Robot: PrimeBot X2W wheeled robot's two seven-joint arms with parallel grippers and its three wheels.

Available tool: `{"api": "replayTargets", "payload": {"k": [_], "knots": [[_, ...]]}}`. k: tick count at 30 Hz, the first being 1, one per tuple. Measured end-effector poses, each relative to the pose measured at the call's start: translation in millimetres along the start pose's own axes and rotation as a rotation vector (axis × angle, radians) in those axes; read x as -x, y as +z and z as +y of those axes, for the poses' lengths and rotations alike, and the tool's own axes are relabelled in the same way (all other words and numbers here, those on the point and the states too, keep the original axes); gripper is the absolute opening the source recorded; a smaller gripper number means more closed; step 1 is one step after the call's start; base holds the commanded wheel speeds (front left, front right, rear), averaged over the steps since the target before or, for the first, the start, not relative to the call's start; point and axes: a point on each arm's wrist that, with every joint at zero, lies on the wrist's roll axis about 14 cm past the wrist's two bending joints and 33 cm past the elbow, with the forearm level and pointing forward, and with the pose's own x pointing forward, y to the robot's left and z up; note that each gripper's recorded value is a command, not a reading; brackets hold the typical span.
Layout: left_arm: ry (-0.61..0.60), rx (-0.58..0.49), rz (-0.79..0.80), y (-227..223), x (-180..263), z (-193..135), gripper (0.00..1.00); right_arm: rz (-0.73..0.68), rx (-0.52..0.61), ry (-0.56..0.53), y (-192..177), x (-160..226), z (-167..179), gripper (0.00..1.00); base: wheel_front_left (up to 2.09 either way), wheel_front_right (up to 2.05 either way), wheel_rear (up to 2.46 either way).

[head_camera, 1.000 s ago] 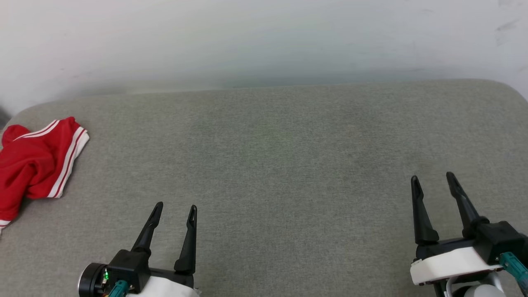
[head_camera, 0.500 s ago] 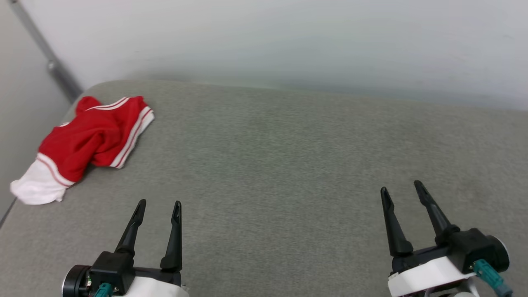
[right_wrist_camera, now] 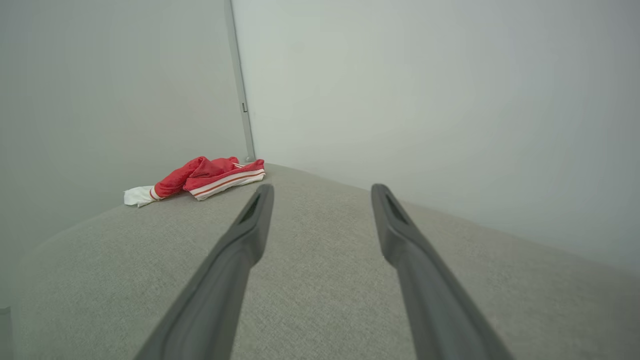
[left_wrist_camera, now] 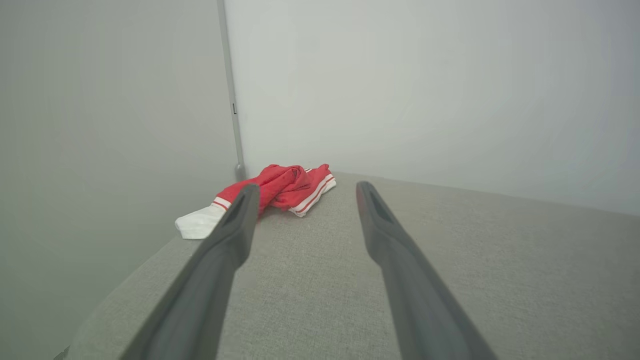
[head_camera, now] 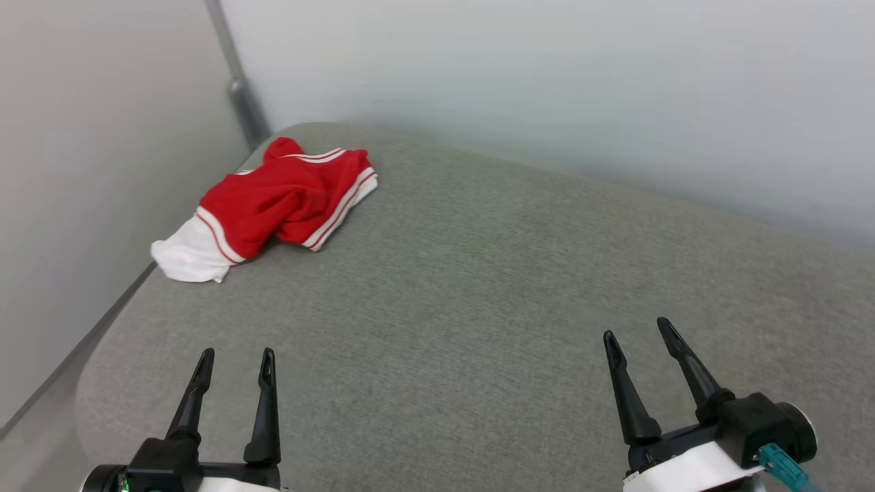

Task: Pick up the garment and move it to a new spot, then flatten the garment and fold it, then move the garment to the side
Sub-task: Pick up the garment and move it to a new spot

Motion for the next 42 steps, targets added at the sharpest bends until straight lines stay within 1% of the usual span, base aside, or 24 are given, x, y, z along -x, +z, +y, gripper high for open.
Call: {"api": "replayTargets", "payload": {"k": [4,11,19,27,31,37,39,42], "knots": [[0.037,-0.011,0.001,1.8,13.4,11.8,1.00,-0.004,-0.003,0.052,1.1,-7.4,15.9,1.00,0.00,0.00,0.00],[0.073,-0.022,-0.015,8.1,20.8,23.4,1.00,-0.005,-0.016,0.094,0.8,-11.6,29.9,1.00,0.00,0.00,0.00],[0.088,0.005,-0.031,12.0,21.5,27.5,1.00,-0.002,-0.019,0.092,0.5,-10.8,29.8,1.00,0.00,0.00,0.00],[0.076,0.041,0.022,-4.4,18.2,22.3,1.00,0.009,-0.011,0.076,-4.5,-9.3,23.0,1.00,0.00,0.00,0.00],[0.052,0.051,0.029,-7.6,-1.2,14.7,1.00,0.002,0.002,0.054,-6.4,-14.8,11.3,1.00,0.00,0.00,0.00],[0.003,0.036,0.037,-15.6,-51.9,2.9,1.00,-0.014,0.044,0.015,-12.6,-29.1,-13.8,1.00,0.00,0.00,0.00],[-0.040,0.010,0.033,-16.6,-76.9,-0.8,1.00,-0.025,0.053,-0.002,-14.5,-35.8,-24.2,1.00,0.00,0.00,0.00],[-0.107,-0.008,0.076,-32.9,-109.0,-6.2,1.00,-0.023,0.060,-0.032,-23.3,-41.2,-40.4,1.00,0.00,0.00,0.00]]}}
